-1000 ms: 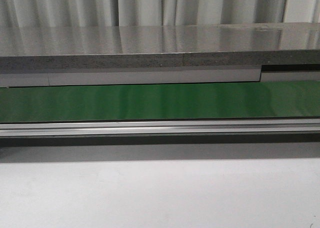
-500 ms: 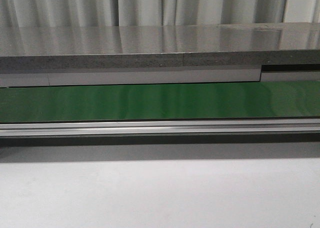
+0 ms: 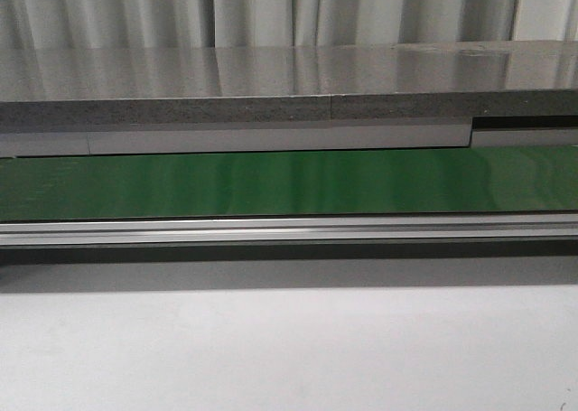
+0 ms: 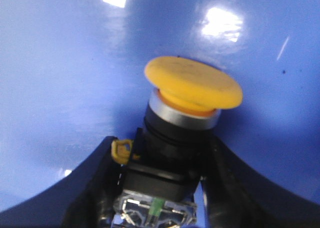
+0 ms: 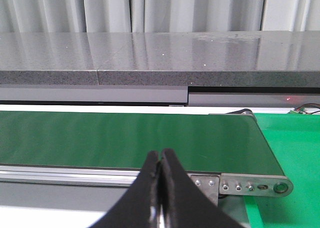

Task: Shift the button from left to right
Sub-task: 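Lift the button and place it on the green conveyor belt, release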

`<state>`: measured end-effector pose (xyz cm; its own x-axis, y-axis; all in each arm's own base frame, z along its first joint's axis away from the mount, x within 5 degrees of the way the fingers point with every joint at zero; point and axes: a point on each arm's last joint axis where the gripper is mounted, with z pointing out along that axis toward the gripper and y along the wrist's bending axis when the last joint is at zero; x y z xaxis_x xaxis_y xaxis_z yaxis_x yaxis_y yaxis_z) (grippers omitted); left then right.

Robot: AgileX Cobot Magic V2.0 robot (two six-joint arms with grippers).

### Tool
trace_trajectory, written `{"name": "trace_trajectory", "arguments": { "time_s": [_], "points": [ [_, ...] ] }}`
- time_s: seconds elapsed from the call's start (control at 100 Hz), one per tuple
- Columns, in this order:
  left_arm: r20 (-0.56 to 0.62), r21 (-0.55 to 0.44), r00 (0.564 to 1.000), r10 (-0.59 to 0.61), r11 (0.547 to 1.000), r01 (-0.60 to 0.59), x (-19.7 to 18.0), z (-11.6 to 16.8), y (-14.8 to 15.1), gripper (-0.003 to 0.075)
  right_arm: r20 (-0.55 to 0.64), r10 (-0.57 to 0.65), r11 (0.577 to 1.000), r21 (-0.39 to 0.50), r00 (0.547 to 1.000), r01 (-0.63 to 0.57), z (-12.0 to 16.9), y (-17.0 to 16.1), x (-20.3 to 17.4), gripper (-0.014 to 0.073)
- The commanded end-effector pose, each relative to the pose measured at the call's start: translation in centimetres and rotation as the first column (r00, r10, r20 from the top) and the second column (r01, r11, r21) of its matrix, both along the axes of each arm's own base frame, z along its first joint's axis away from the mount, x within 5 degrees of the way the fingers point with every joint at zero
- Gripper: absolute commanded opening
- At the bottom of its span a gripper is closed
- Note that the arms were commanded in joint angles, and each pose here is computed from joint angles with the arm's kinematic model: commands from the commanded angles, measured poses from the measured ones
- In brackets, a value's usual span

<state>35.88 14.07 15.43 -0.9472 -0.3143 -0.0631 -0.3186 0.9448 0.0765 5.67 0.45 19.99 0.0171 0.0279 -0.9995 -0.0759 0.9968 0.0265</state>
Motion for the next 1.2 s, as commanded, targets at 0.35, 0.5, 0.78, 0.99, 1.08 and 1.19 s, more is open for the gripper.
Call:
{"name": "trace_trajectory", "arguments": {
  "time_s": [0.35,0.5,0.78,0.99,1.08,1.19],
  "points": [
    [0.328,-0.001,0.945,-0.009,1.000,0.010,-0.2,13.3,-2.0,-0.0011,0.119,-0.007,1.000,-0.008,0.993,0.008,1.4,-0.1,-0.3,-0.0066],
    [0.335,-0.033,0.940,-0.064,0.996,0.079,-0.3,14.3,-4.3,-0.0011,0.119,-0.007,1.000,-0.008,0.993,0.008,1.4,-0.1,-0.3,-0.0066],
    [0.327,-0.031,0.927,-0.184,0.978,0.206,0.5,14.2,-8.3,-0.0007,0.119,-0.007,1.000,-0.008,0.993,0.008,1.4,-0.1,-0.3,-0.0066],
    [0.327,-0.031,0.918,-0.223,0.969,0.246,0.7,14.2,-9.8,0.0137,0.119,-0.007,1.000,-0.008,0.993,0.008,1.4,-0.1,-0.3,-0.0066],
    [0.325,-0.032,0.919,-0.222,0.969,0.246,0.7,14.1,-9.8,0.0247,0.119,-0.007,1.000,-0.008,0.993,0.008,1.4,-0.1,-0.3,-0.0066],
    [0.325,-0.032,0.919,-0.222,0.969,0.246,0.7,14.1,-9.8,0.0365,0.119,-0.007,1.000,-0.008,0.993,0.008,1.4,-0.1,-0.3,-0.0066]
  ]
}}
